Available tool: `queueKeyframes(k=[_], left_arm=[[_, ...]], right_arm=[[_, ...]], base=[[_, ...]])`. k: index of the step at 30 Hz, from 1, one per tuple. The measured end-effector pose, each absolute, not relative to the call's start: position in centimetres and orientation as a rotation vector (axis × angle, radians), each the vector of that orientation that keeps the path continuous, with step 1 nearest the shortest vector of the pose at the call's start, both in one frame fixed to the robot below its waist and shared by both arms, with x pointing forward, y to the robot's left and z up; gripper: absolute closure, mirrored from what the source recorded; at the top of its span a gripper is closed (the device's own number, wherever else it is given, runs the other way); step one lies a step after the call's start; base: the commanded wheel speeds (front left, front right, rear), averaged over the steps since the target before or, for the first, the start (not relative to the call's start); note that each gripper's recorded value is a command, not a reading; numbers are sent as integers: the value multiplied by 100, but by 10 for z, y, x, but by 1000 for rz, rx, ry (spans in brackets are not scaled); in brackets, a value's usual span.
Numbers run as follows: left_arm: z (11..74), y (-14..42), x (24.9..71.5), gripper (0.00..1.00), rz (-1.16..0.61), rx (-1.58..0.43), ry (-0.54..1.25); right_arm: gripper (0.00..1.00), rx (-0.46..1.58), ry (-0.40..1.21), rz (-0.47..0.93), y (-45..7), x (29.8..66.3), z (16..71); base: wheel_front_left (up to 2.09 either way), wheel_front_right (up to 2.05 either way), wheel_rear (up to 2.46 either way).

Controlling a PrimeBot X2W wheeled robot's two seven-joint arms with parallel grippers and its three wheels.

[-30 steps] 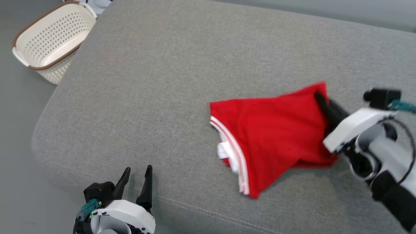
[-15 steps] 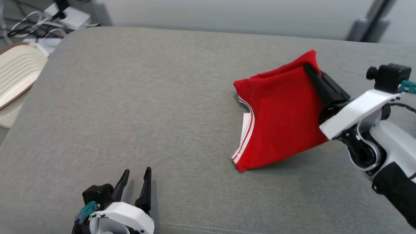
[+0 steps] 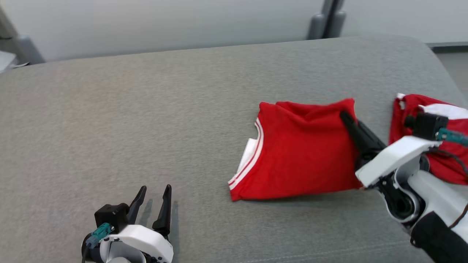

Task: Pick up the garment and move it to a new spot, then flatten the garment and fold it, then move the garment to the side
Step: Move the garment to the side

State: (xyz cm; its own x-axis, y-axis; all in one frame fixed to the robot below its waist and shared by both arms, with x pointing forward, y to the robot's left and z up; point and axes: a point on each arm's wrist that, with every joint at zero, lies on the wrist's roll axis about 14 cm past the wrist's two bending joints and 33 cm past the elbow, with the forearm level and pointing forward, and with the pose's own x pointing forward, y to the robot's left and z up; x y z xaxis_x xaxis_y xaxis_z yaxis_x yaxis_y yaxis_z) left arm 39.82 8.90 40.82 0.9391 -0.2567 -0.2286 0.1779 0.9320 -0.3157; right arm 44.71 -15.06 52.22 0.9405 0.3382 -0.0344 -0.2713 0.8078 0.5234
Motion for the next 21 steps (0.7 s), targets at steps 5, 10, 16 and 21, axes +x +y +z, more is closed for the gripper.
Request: queueKeyframes(k=[5,10,16,21], left_arm=[[410,69,405,0,-290,-281,269],[411,50,413,0,-346,-263,266],[407,30,418,0,-404,-259,274],[398,21,425,0,-426,-264,292]], right_arm=[[100,579,141,228,-178,426,507],[100,593,118,141,-205,411,504],[100,605,133,53,-229,396,489],[100,524,144,12,-247,404,481]], base=[[0,0,0],[0,0,0],[0,0,0],[0,0,0]])
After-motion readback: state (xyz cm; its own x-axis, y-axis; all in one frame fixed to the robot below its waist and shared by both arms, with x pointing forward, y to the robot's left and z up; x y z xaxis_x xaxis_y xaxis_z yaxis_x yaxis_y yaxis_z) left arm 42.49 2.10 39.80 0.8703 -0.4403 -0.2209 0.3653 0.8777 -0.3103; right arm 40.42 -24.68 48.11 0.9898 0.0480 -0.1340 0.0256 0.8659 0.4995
